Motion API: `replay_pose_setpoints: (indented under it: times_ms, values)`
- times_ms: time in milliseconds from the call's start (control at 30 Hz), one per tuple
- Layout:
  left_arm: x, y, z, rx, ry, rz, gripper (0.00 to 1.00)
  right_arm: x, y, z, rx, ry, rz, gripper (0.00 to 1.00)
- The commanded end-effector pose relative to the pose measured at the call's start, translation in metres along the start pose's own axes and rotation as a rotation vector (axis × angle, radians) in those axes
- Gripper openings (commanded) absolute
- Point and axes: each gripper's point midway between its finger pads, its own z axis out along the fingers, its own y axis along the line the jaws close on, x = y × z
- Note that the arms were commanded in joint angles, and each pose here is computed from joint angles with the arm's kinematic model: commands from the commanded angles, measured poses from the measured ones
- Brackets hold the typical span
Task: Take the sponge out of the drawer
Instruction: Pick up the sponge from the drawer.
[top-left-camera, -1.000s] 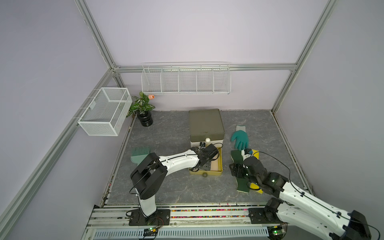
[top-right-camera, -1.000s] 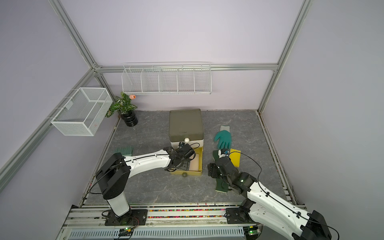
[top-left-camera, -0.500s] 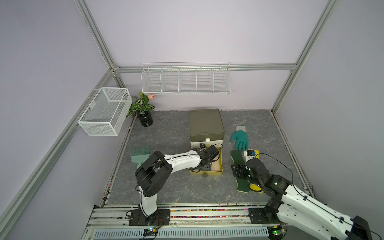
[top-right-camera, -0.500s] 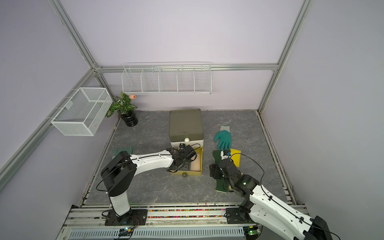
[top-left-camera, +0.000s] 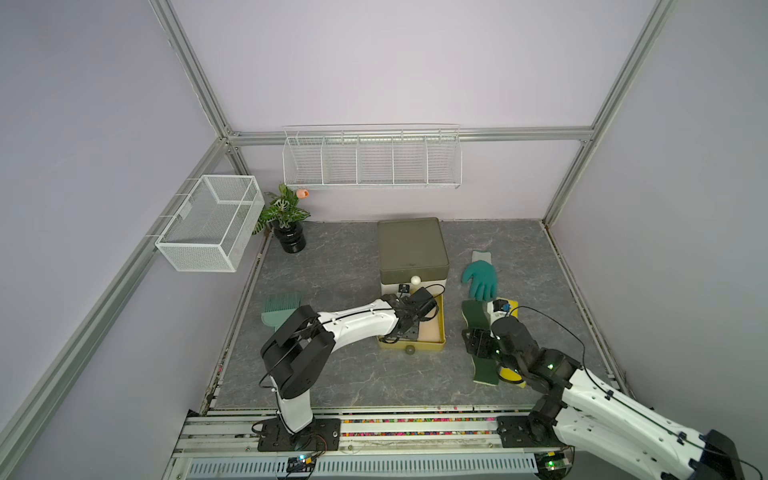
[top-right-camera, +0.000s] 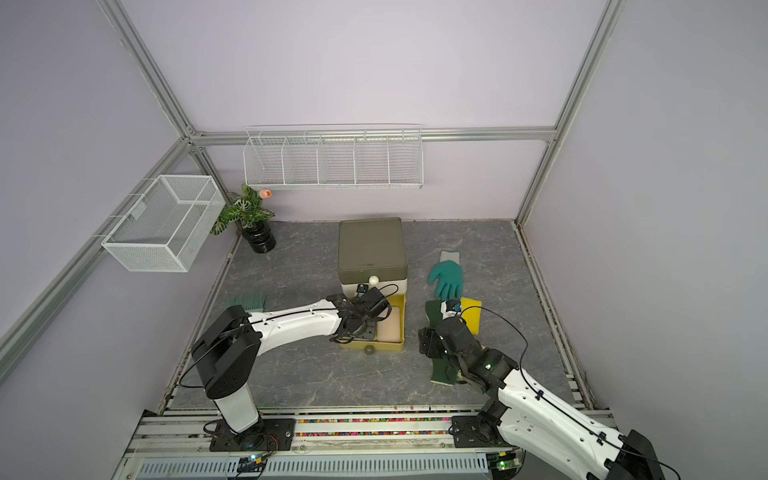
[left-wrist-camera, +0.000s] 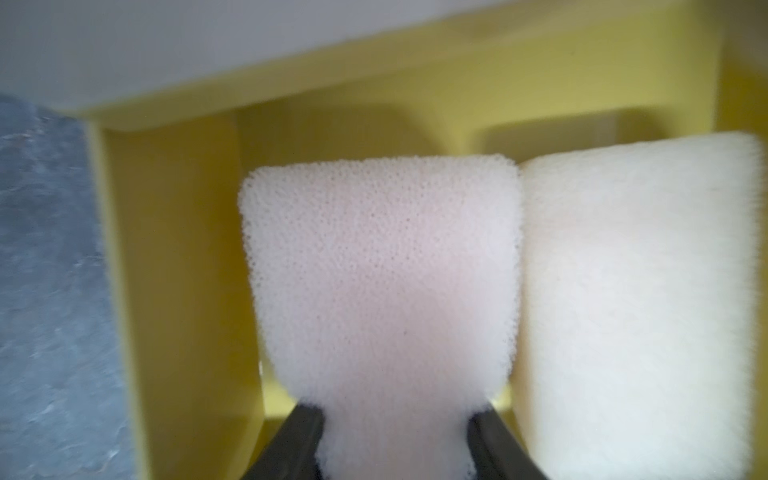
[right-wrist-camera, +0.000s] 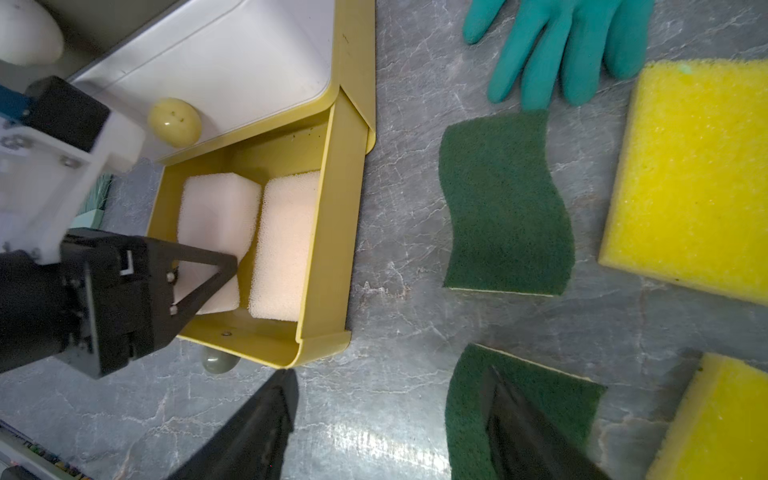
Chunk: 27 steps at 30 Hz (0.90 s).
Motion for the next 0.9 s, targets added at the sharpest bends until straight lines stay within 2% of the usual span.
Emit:
replay_pose_setpoints:
  times_ms: [0,367,633,867]
  values:
    - [-0.015,-0.001,-0.023,0.023,-0.034,0.008,0.47,-0.006,0.004,0.000,-0.010,-0.016,0.004,0.75]
    - [-0.002,0.014,-0.063,0.036,-0.012,0.031,0.48,-0.009,0.005,-0.001,-0.006,-0.017,-0.012,0.76]
    - [0.014,0.049,-0.096,0.010,-0.033,0.011,0.48,-0.009,0.006,0.001,-0.004,-0.011,-0.017,0.76]
    - [0.025,0.089,-0.094,-0.056,-0.059,-0.026,0.50,-0.010,0.007,0.001,-0.003,-0.013,-0.021,0.76]
